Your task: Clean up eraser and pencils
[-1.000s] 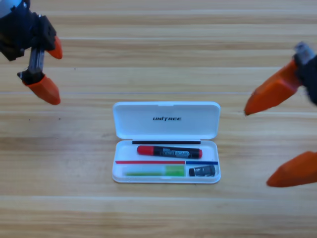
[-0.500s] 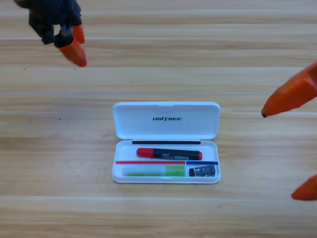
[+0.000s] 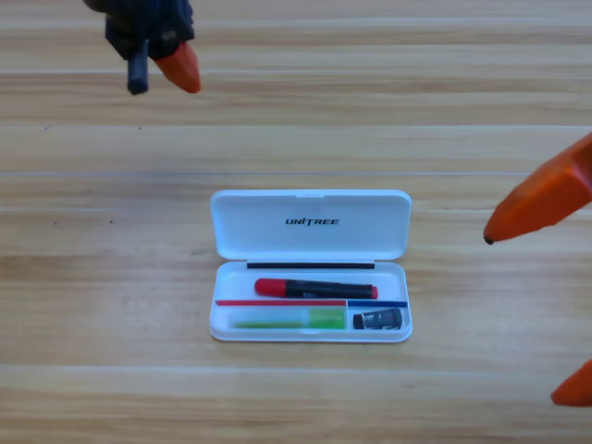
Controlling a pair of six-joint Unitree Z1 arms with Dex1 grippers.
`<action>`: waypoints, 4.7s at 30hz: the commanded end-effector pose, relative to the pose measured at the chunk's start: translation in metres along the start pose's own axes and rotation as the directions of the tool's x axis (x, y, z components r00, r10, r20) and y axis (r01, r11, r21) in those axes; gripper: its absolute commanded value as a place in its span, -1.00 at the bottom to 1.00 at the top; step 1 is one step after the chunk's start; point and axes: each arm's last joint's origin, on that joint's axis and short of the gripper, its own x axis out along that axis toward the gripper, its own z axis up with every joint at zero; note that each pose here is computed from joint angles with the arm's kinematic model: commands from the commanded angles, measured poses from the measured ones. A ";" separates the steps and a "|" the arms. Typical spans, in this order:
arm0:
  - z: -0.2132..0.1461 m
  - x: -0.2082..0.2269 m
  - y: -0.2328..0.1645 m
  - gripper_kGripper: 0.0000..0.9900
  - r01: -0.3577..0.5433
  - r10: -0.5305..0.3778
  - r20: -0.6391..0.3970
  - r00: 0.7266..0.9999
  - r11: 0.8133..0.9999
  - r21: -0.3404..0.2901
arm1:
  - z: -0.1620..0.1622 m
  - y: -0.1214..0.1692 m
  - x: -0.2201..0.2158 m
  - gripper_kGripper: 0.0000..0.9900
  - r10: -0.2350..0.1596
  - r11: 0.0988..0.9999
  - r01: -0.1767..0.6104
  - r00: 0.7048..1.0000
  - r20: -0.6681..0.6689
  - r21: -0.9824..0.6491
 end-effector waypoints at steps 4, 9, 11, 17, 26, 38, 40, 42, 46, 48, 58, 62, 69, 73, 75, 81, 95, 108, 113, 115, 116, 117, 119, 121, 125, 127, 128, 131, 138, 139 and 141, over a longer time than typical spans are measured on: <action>-0.004 0.070 0.005 -1.00 0.117 -0.118 -0.032 0.992 0.993 -0.031 | -0.007 -0.009 0.011 0.86 0.013 0.999 -0.013 1.000 0.000 0.038; -0.006 0.096 0.003 -1.00 0.160 -0.161 -0.038 0.986 0.986 -0.043 | -0.007 -0.009 0.012 0.86 0.018 0.999 -0.018 1.000 0.000 0.039; -0.007 0.104 0.002 -1.00 0.171 -0.173 -0.039 0.984 0.984 -0.048 | -0.007 -0.009 0.012 0.86 0.018 0.999 -0.018 1.000 0.000 0.038; -0.011 0.125 -0.004 -1.00 0.217 -0.220 -0.044 0.975 0.974 -0.060 | -0.008 -0.009 0.012 0.86 0.019 0.999 -0.019 1.000 -0.001 0.038; -0.014 0.136 -0.012 -1.00 0.260 -0.263 -0.032 0.964 0.963 -0.075 | -0.007 -0.010 0.013 0.86 0.020 0.999 -0.020 1.000 0.000 0.040; -0.008 0.127 -0.023 -1.00 0.289 -0.291 -0.006 0.957 0.954 -0.077 | -0.007 -0.011 0.015 0.86 0.022 0.999 -0.022 1.000 -0.004 0.042; -0.007 0.125 -0.024 -1.00 0.293 -0.294 0.000 0.956 0.953 -0.075 | -0.007 -0.012 0.015 0.86 0.022 0.999 -0.022 1.000 -0.004 0.042; -0.006 0.123 -0.026 -1.00 0.297 -0.297 0.006 0.955 0.952 -0.075 | -0.007 -0.012 0.015 0.86 0.023 0.999 -0.023 1.000 -0.005 0.043; -0.002 0.119 -0.030 -1.00 0.300 -0.300 0.011 0.954 0.952 -0.066 | -0.007 -0.013 0.017 0.86 0.025 0.999 -0.024 1.000 -0.007 0.044; 0.001 0.117 -0.032 -1.00 0.307 -0.306 0.022 0.952 0.950 -0.062 | -0.006 -0.013 0.017 0.86 0.025 0.999 -0.024 1.000 -0.007 0.044; 0.005 0.118 -0.040 -1.00 0.344 -0.341 0.065 0.938 0.937 -0.052 | -0.007 -0.014 0.018 0.86 0.025 0.999 -0.025 1.000 -0.008 0.045; 0.003 0.121 -0.044 -1.00 0.354 -0.350 0.081 0.933 0.934 -0.047 | -0.007 -0.014 0.018 0.86 0.026 0.999 -0.026 1.000 -0.009 0.046; -0.002 0.123 -0.050 -1.00 0.358 -0.353 0.093 0.931 0.933 -0.042 | -0.007 -0.014 0.019 0.86 0.027 0.999 -0.026 1.000 -0.010 0.047; -0.002 0.121 -0.052 -1.00 0.361 -0.356 0.098 0.929 0.932 -0.040 | -0.007 -0.014 0.019 0.86 0.027 0.999 -0.026 1.000 -0.010 0.047; -0.002 0.121 -0.054 -1.00 0.364 -0.359 0.101 0.928 0.931 -0.040 | -0.007 -0.014 0.019 0.86 0.027 0.999 -0.026 1.000 -0.010 0.047; -0.003 0.115 -0.063 -1.00 0.371 -0.366 0.109 0.924 0.928 -0.027 | -0.007 -0.015 0.020 0.86 0.029 0.998 -0.028 1.000 -0.012 0.048; -0.002 0.103 -0.090 -1.00 0.381 -0.381 0.122 0.917 0.924 0.021 | -0.007 -0.017 0.022 0.86 0.032 0.998 -0.031 0.999 -0.018 0.052; -0.002 0.116 -0.107 -1.00 0.390 -0.393 0.118 0.912 0.919 0.048 | -0.007 -0.017 0.023 0.86 0.035 0.998 -0.034 0.999 -0.019 0.053; 0.000 0.119 -0.113 -1.00 0.397 -0.400 0.113 0.909 0.916 0.054 | -0.007 -0.017 0.023 0.86 0.035 0.998 -0.034 0.999 -0.019 0.053; 0.000 0.121 -0.116 -1.00 0.400 -0.404 0.111 0.908 0.915 0.056 | -0.007 -0.017 0.024 0.86 0.035 0.998 -0.033 0.999 -0.021 0.054; -0.001 0.122 -0.118 -1.00 0.401 -0.405 0.110 0.908 0.914 0.057 | -0.007 -0.017 0.024 0.86 0.036 0.998 -0.035 0.999 -0.020 0.054; -0.002 0.124 -0.120 -1.00 0.405 -0.409 0.107 0.906 0.913 0.056 | -0.007 -0.018 0.024 0.86 0.037 0.998 -0.035 0.999 -0.021 0.055; -0.003 0.126 -0.123 -1.00 0.408 -0.412 0.105 0.905 0.911 0.056 | -0.007 -0.018 0.024 0.86 0.037 0.998 -0.035 0.999 -0.021 0.055; -0.002 0.128 -0.126 -1.00 0.408 -0.412 0.104 0.905 0.911 0.059 | -0.006 -0.018 0.025 0.86 0.037 0.998 -0.035 0.999 -0.021 0.055; -0.002 0.129 -0.130 -1.00 0.408 -0.412 0.099 0.906 0.911 0.064 | -0.007 -0.019 0.026 0.86 0.038 0.998 -0.037 0.999 -0.024 0.056; -0.001 0.129 -0.131 -1.00 0.407 -0.411 0.099 0.906 0.911 0.063 | -0.007 -0.019 0.027 0.86 0.040 0.998 -0.038 0.999 -0.026 0.058; 0.000 0.130 -0.131 -1.00 0.405 -0.410 0.099 0.907 0.912 0.065 | -0.006 -0.019 0.026 0.86 0.039 0.998 -0.037 0.999 -0.025 0.057; 0.000 0.131 -0.132 -1.00 0.403 -0.407 0.096 0.908 0.913 0.065 | -0.006 -0.019 0.026 0.86 0.039 0.998 -0.037 0.999 -0.025 0.057; 0.000 0.137 -0.134 -1.00 0.402 -0.407 0.087 0.909 0.913 0.066 | -0.006 -0.019 0.026 0.86 0.039 0.998 -0.037 0.999 -0.025 0.057; -0.001 0.138 -0.134 -1.00 0.403 -0.408 0.086 0.909 0.913 0.066 | -0.006 -0.019 0.026 0.86 0.039 0.998 -0.037 0.999 -0.025 0.057; -0.001 0.141 -0.135 -1.00 0.404 -0.409 0.083 0.909 0.912 0.065 | -0.007 -0.019 0.027 0.86 0.040 0.998 -0.038 0.999 -0.026 0.058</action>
